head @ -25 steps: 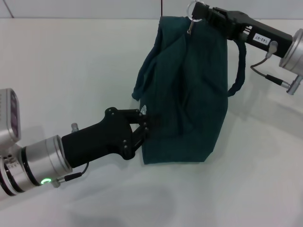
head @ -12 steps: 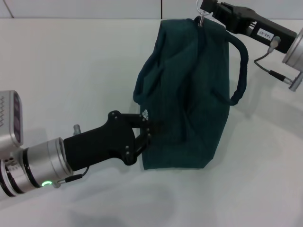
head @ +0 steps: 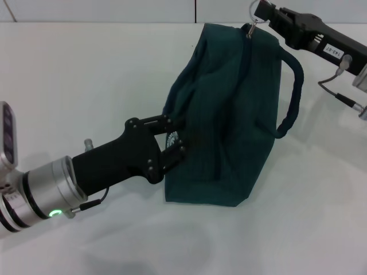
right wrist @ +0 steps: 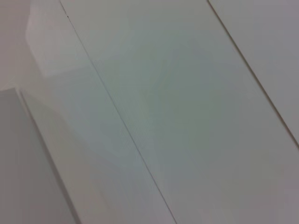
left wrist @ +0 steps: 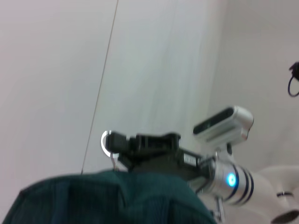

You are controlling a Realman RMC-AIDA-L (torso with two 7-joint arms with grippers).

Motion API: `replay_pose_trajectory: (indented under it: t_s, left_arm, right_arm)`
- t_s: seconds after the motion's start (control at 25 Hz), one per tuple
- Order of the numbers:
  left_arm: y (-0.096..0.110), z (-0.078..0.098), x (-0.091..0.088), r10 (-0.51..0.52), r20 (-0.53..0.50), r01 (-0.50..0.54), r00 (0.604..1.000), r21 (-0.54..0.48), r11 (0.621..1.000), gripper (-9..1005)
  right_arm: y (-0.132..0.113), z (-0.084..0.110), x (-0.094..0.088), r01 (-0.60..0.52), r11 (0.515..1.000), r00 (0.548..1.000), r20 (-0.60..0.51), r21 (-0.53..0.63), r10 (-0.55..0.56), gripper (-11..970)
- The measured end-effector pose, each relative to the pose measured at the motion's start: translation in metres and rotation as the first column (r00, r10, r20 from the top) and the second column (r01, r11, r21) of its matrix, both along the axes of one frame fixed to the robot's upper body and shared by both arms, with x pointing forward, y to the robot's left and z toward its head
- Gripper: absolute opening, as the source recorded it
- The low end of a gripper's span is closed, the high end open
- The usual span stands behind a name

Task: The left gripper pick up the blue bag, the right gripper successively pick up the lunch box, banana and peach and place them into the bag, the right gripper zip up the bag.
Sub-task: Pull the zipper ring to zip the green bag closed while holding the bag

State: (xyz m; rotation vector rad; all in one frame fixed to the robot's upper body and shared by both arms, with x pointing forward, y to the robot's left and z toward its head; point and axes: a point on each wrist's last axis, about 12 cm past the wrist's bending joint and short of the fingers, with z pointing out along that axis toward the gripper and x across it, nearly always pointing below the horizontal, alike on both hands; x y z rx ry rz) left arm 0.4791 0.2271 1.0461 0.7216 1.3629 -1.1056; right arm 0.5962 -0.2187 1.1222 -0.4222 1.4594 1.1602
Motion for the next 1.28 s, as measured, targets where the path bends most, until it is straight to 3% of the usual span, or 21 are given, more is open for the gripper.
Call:
replay_pose_trajectory:
  t_s: [0.08,0.16,0.48,0.84,1.28]
  left_arm:
    - [-0.001,0.003,0.001,-0.006,0.012,0.006,1.0,-0.019,1.0,191]
    - [-0.002,0.006,0.003,-0.014,0.02,0.014,1.0,-0.032,0.999,310]
    - [-0.009,0.013,0.014,-0.039,0.01,0.04,0.999,-0.046,0.998,305]
    - [-0.01,0.009,0.02,-0.011,-0.034,0.011,0.999,-0.015,1.0,294]
    - [-0.008,0.004,0.016,0.002,-0.047,-0.002,0.999,0.0,1.0,83]
  right_arm:
    - [-0.002,-0.002,-0.002,0.003,1.0,1.0,-0.005,-0.001,-0.003,6]
    - [-0.004,-0.005,-0.005,0.002,1.0,1.0,-0.006,-0.002,-0.002,6]
    - [-0.006,-0.008,-0.01,-0.001,1.0,1.0,-0.008,0.012,0.002,6]
    - [-0.008,-0.009,-0.011,0.013,1.0,1.0,-0.018,0.026,-0.013,6]
    - [-0.013,-0.01,-0.01,0.053,0.998,0.998,-0.017,0.041,-0.053,6]
